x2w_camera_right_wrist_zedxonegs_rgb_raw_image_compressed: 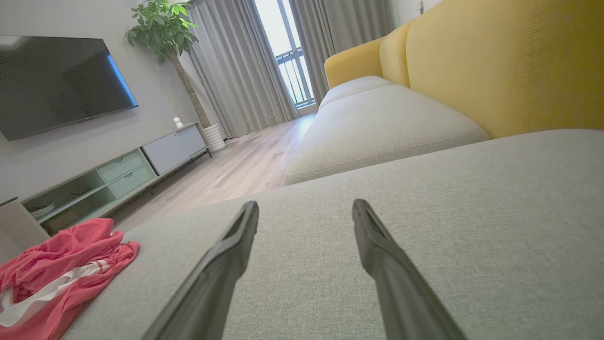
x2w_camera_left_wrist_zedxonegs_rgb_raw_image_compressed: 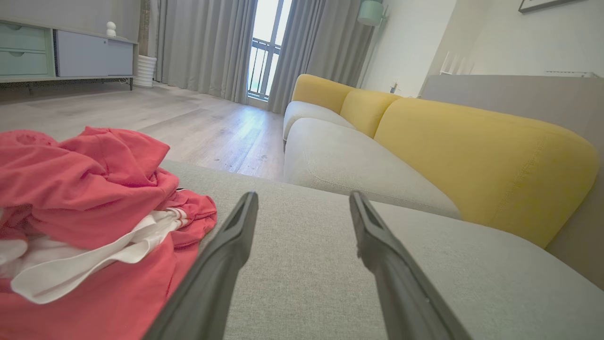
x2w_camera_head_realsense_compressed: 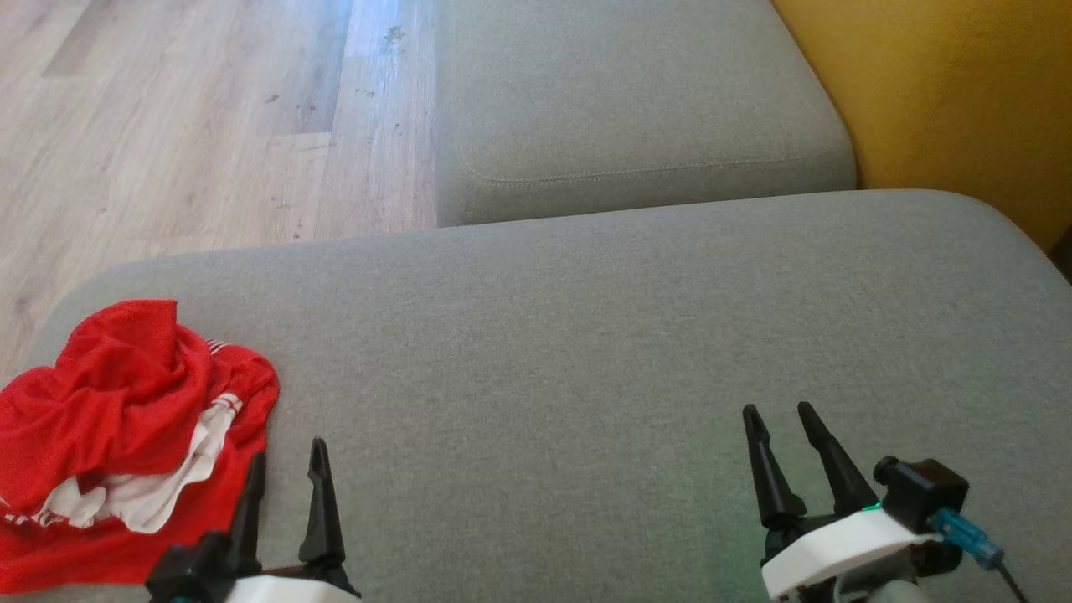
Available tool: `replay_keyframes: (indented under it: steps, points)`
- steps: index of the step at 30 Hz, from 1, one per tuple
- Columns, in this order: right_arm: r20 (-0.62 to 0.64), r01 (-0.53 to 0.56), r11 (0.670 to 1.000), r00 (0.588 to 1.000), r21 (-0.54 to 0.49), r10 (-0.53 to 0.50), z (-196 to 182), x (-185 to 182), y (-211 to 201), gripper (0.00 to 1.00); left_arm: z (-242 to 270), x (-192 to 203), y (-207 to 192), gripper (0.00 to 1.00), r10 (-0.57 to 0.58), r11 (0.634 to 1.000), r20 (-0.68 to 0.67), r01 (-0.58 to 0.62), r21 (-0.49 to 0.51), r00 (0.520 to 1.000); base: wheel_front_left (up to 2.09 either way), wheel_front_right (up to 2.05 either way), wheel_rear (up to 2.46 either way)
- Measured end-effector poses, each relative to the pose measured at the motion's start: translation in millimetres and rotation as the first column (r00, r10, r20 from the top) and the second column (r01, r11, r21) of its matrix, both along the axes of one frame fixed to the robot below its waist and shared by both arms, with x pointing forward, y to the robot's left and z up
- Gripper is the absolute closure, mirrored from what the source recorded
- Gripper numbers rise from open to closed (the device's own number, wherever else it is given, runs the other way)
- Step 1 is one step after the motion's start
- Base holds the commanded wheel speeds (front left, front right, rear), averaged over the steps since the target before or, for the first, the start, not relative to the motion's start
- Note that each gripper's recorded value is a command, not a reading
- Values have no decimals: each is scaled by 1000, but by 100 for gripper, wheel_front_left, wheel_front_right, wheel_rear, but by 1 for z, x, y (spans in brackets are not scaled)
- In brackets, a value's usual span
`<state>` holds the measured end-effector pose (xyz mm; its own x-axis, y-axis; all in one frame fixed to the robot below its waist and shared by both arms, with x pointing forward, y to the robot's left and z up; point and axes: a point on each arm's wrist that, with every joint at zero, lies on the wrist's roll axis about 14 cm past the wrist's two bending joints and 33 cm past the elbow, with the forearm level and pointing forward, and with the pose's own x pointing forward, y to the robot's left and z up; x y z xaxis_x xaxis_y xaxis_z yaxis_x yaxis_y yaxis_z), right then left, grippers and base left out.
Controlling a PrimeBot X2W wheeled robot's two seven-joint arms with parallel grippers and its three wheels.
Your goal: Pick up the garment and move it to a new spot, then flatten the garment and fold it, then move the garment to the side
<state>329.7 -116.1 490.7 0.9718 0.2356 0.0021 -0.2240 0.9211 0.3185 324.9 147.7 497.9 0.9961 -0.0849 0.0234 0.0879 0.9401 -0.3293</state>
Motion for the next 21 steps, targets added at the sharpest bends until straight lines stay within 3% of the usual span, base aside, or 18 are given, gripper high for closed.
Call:
replay_keyframes:
  steps: [21]
  points:
    - [86, -48, 970, 994, -240, 70, -1, -13, 13, 0, -8, -12, -4, 0, -29, 976, 32, 21, 219, 999, 0, 0, 0]
